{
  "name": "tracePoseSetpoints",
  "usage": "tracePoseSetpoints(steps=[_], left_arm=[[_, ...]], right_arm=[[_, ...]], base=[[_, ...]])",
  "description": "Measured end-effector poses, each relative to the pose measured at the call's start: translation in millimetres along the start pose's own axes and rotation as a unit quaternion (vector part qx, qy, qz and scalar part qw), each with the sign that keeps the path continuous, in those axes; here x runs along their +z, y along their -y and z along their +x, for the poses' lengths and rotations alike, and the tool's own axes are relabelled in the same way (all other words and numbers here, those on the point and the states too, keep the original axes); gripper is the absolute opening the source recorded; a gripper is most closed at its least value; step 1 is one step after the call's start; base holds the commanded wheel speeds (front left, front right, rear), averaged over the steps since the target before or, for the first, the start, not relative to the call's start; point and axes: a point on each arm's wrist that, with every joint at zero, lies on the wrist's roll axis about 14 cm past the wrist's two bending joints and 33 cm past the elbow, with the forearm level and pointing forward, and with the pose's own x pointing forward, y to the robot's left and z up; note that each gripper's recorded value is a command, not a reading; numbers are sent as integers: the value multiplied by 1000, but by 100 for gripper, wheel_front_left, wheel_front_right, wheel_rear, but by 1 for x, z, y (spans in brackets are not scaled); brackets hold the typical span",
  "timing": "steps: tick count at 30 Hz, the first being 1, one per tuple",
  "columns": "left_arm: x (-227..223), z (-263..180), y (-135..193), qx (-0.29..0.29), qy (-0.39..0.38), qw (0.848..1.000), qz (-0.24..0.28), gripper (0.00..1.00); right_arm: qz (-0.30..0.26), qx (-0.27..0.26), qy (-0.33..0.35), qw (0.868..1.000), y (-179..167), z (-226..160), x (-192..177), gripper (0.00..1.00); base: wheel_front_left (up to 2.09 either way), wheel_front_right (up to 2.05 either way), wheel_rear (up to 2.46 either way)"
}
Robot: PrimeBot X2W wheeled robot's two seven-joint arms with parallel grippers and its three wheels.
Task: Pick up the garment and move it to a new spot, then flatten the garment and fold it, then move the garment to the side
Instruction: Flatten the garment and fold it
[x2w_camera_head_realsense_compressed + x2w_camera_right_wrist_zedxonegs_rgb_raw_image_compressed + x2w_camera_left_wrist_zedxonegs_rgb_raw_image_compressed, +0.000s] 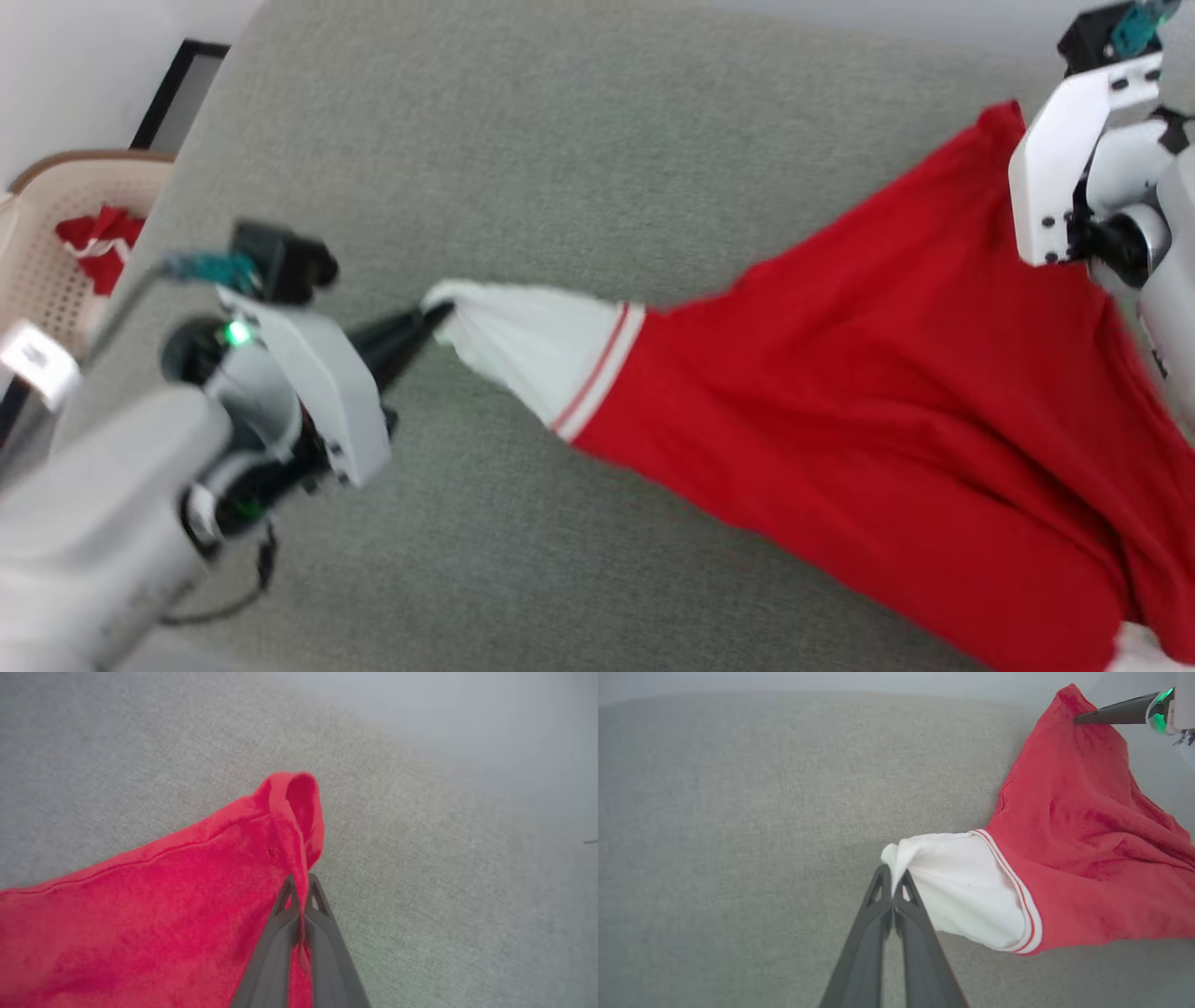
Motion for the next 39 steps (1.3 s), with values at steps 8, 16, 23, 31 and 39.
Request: tracePoseSetpoints(steps=[8,16,23,31,39], left_arm=[[100,-7,-6,18,49,996,69,0],[196,-29,-6,51,115,984,128,0],[270,-52,8,69,193,965,162,0],[341,-80,26,94,282,936,187,0],[381,-103,41,98,340,917,184,0]], right_arm=[[3,-22,103,994,22,-50,50,0],[-1,-52,209,977,46,-116,94,0],[6,-67,285,956,59,-173,124,0],[-2,-88,349,933,67,-226,147,0],[0,-102,397,912,70,-260,162,0]], base=[[0,0,0],[0,0,0],[0,0,0],[0,0,0],[0,0,0]])
